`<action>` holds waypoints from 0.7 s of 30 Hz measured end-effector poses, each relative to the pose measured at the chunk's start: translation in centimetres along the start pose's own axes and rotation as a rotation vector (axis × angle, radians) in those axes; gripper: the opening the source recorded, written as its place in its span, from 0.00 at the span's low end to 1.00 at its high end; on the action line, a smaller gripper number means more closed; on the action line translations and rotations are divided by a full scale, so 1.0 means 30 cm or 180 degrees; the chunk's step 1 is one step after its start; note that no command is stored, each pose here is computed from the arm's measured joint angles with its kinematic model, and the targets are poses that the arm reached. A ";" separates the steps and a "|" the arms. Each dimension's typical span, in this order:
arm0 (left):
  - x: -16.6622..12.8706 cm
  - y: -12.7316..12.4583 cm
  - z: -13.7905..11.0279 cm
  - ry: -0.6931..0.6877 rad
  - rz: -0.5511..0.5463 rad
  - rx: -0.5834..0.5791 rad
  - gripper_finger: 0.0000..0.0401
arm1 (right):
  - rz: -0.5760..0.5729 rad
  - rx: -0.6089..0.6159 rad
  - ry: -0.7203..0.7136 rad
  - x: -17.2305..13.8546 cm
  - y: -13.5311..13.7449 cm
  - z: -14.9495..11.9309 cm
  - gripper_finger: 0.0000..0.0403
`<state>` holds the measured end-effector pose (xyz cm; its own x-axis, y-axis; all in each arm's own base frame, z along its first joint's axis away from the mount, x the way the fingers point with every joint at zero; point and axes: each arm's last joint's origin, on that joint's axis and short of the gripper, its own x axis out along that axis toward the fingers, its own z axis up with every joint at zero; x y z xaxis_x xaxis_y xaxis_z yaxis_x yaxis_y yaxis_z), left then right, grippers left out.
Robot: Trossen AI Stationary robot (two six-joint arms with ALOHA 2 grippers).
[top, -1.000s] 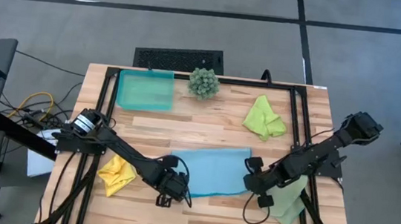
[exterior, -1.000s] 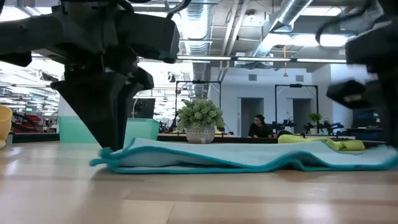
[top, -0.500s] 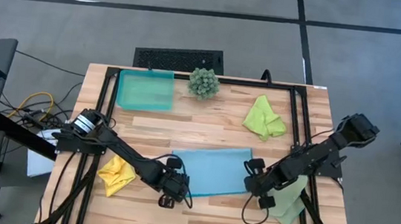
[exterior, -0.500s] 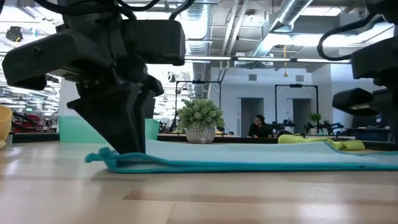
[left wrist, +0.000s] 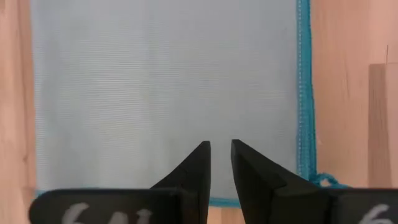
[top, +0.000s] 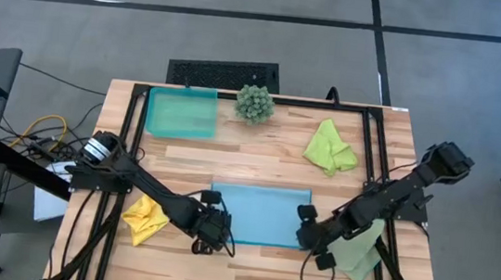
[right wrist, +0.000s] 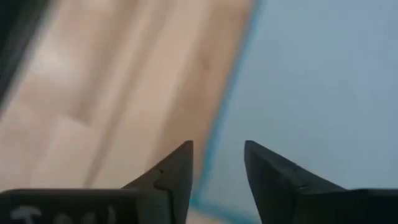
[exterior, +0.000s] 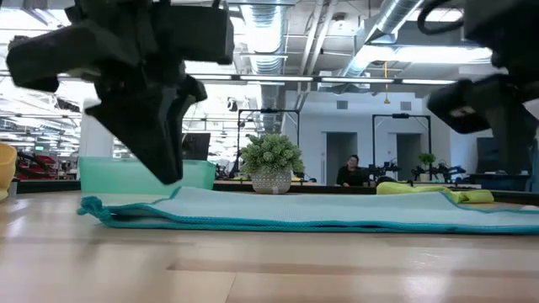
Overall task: Fold microfiber towels
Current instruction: Fold the blue microfiber cloth
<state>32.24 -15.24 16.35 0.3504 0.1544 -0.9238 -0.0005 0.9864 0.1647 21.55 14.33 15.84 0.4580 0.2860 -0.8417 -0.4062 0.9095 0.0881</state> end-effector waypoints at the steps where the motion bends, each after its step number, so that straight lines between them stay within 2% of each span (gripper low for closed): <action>1: 0.004 -0.003 0.003 -0.0029 -0.0018 -0.0010 0.14 | 0.0009 -0.0045 -0.0042 0.008 0.000 0.002 0.43; 4: 0.032 -0.019 0.013 -0.0192 -0.0162 -0.0072 0.14 | -0.0016 -0.0067 0.0090 0.028 -0.003 -0.012 0.41; 8: 0.083 -0.032 -0.024 -0.0275 -0.0528 -0.0240 0.14 | -0.0037 0.0067 0.0553 0.033 -0.002 -0.060 0.30; 12: 0.082 -0.046 -0.041 -0.0274 -0.0523 -0.0279 0.14 | -0.0048 0.0139 0.0799 0.028 0.008 -0.086 0.17; 16: 0.043 -0.062 -0.017 -0.0346 -0.0544 -0.0185 0.14 | 0.0004 0.0120 0.0847 0.024 0.019 -0.091 0.05; 19: -0.026 -0.065 0.021 -0.0659 -0.0373 -0.0124 0.14 | -0.0090 0.0083 0.0706 0.002 0.026 -0.071 0.02; 21: -0.051 -0.051 0.027 -0.0842 0.0041 -0.0251 0.14 | -0.0290 0.0084 0.0501 -0.019 0.020 -0.052 0.04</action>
<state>32.47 -17.04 17.79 0.5823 0.1569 -0.7977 -0.0758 0.9874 0.1389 19.82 14.26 15.54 0.3617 0.1533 -0.9196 -0.3468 0.9377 0.0199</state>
